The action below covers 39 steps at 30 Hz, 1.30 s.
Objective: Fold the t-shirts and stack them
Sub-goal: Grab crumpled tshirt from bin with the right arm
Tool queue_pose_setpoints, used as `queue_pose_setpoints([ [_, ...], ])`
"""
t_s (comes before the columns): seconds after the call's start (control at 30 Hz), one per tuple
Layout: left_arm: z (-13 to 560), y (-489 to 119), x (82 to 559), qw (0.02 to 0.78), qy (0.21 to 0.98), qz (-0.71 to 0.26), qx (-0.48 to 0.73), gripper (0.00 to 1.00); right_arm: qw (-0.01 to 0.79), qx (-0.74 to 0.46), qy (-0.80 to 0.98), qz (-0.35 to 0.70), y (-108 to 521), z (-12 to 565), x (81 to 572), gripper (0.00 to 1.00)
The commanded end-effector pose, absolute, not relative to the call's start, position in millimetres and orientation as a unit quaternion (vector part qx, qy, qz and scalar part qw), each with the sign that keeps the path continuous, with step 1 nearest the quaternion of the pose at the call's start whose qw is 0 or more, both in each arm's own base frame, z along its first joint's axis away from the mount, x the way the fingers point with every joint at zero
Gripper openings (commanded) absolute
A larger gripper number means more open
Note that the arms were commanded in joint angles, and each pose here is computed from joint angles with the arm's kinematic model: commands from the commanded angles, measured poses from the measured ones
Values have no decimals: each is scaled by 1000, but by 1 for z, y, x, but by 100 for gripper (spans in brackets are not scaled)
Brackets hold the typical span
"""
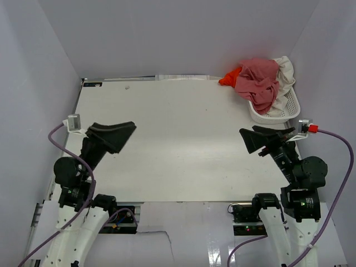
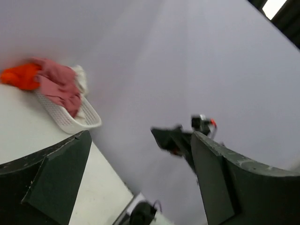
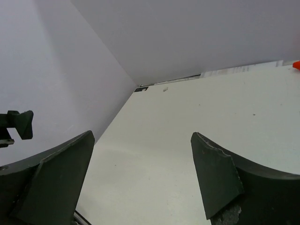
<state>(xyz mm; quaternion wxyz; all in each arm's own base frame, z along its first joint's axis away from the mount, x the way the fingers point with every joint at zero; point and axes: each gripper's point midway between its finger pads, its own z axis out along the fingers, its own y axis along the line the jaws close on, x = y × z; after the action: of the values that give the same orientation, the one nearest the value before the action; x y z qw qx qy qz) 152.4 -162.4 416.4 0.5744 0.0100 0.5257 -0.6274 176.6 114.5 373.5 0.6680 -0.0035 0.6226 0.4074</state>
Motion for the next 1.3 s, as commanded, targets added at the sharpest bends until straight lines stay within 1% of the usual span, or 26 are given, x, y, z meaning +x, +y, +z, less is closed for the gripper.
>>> queue_pose_setpoints([
  [0.0, 364, -93, 226, 558, 629, -453, -297, 98, 644, 63, 649, 399, 103, 378, 178, 90],
  [0.03, 370, -81, 222, 560, 638, -421, -321, 98, 649, 49, 652, 390, 104, 378, 179, 90],
  [0.07, 371, -79, 225, 573, 650, -395, -307, 98, 651, 36, 652, 388, 105, 379, 181, 90],
  [0.17, 366, -91, 240, 562, 683, -379, -271, 98, 646, 7, 656, 389, 112, 373, 192, 90],
  [0.2, 363, -111, 235, 548, 707, -397, -205, 98, 635, 15, 670, 385, 112, 364, 202, 90],
  [0.23, 371, -122, 241, 560, 703, -409, -157, 98, 628, 14, 677, 383, 113, 357, 207, 90],
  [0.3, 367, -140, 236, 572, 707, -412, -54, 98, 616, 2, 689, 381, 116, 347, 217, 90],
  [0.33, 374, -154, 225, 573, 694, -437, 5, 98, 609, -3, 696, 380, 117, 341, 220, 90],
  [0.4, 381, -162, 209, 608, 649, -451, 77, 98, 606, -12, 705, 368, 117, 333, 224, 90],
  [0.47, 390, -168, 180, 637, 592, -474, 140, 98, 608, -8, 707, 362, 115, 325, 225, 90],
  [0.5, 378, -171, 176, 640, 580, -476, 164, 98, 618, -17, 698, 362, 115, 328, 223, 90],
  [0.53, 379, -172, 172, 649, 569, -473, 178, 98, 621, -20, 695, 361, 115, 329, 222, 90],
  [0.6, 370, -176, 172, 638, 573, -479, 188, 98, 625, -21, 692, 361, 114, 328, 221, 90],
  [0.67, 361, -181, 179, 611, 598, -481, 194, 98, 626, -26, 691, 361, 115, 329, 219, 90],
  [0.7, 350, -185, 192, 587, 622, -483, 188, 98, 626, -29, 692, 358, 115, 328, 219, 90],
  [0.77, 345, -190, 202, 558, 647, -488, 180, 98, 629, -28, 692, 354, 114, 329, 218, 90],
  [0.8, 327, -194, 214, 522, 676, -493, 164, 98, 629, -27, 693, 352, 113, 328, 218, 90],
  [0.87, 322, -201, 220, 493, 686, -510, 162, 98, 630, -31, 693, 348, 112, 327, 218, 90],
  [0.9, 311, -206, 228, 464, 700, -521, 155, 98, 631, -30, 695, 345, 112, 326, 218, 90],
  [1.07, 309, -210, 255, 410, 738, -529, 80, 98, 633, -26, 699, 332, 108, 324, 221, 90],
  [1.17, 322, -214, 259, 405, 734, -538, 86, 98, 630, -24, 705, 323, 105, 321, 224, 90],
  [1.27, 317, -214, 264, 373, 759, -529, 70, 98, 625, -20, 718, 305, 101, 315, 229, 90],
])
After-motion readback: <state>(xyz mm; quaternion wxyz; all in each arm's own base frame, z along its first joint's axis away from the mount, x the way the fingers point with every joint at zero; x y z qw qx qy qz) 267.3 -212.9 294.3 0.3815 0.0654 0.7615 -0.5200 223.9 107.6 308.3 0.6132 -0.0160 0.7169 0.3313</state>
